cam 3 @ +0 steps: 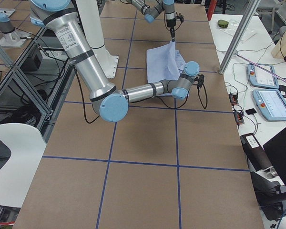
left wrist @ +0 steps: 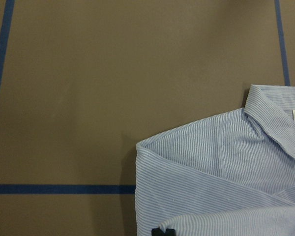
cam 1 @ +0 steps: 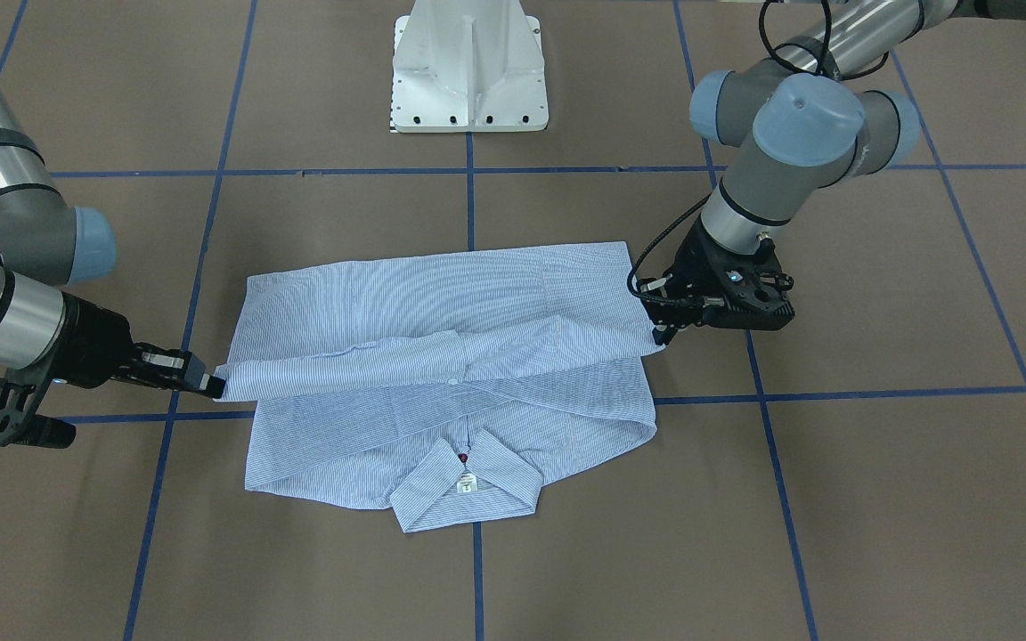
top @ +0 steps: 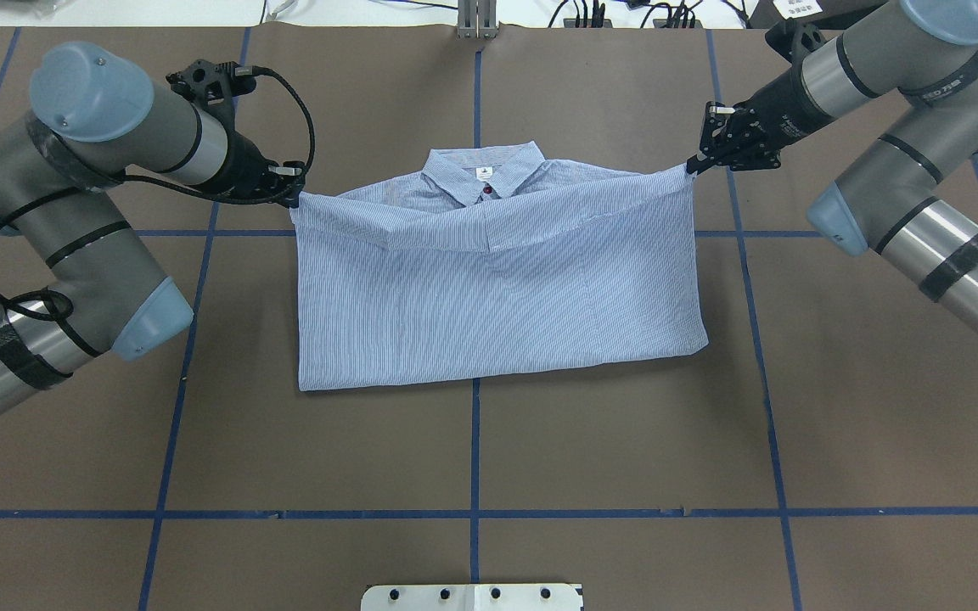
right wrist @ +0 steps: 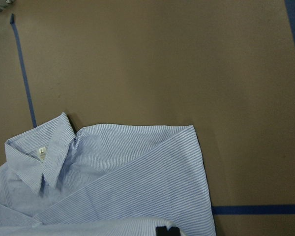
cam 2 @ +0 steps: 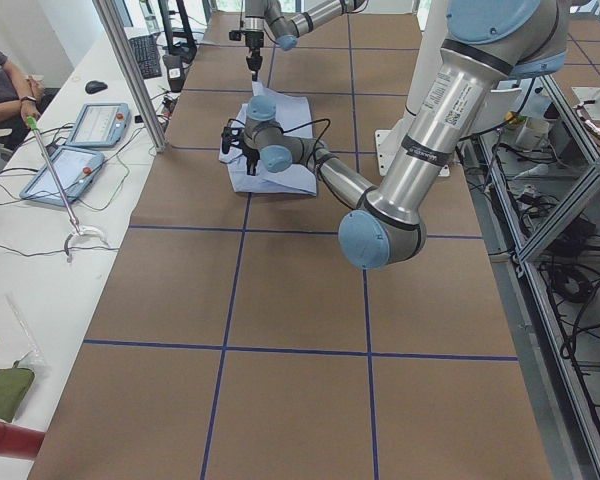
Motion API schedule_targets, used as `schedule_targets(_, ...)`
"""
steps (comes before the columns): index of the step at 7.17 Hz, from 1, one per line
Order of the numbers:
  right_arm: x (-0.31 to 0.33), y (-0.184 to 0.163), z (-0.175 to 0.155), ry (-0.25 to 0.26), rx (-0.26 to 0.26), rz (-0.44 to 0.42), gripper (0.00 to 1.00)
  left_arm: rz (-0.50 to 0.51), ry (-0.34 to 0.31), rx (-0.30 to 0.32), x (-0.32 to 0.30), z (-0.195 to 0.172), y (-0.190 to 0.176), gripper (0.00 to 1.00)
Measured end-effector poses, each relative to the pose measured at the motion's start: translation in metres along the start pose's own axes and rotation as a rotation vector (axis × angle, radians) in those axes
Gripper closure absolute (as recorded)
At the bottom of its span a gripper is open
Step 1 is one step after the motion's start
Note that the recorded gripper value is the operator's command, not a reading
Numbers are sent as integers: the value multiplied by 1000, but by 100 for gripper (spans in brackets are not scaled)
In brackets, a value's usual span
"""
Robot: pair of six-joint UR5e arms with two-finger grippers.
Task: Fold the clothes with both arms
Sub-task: 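Lay the hem beside the collar and open both grippers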
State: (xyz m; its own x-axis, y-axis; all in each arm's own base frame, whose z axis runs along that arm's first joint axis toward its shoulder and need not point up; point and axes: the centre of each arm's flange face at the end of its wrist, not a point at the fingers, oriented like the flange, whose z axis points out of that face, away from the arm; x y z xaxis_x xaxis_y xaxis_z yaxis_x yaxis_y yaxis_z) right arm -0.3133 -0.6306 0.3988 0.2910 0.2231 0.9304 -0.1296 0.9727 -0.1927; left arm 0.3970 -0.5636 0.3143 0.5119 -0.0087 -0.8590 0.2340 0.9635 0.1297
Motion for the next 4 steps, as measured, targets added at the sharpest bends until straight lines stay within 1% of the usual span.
schedule_targets(2,5,-4,8,16,12,-3,100,4,8,6,-6,15,-7,100)
schedule_targets(4,-8,-6,15,23,27,-11,100,2,3,4,-13,25,-9,100)
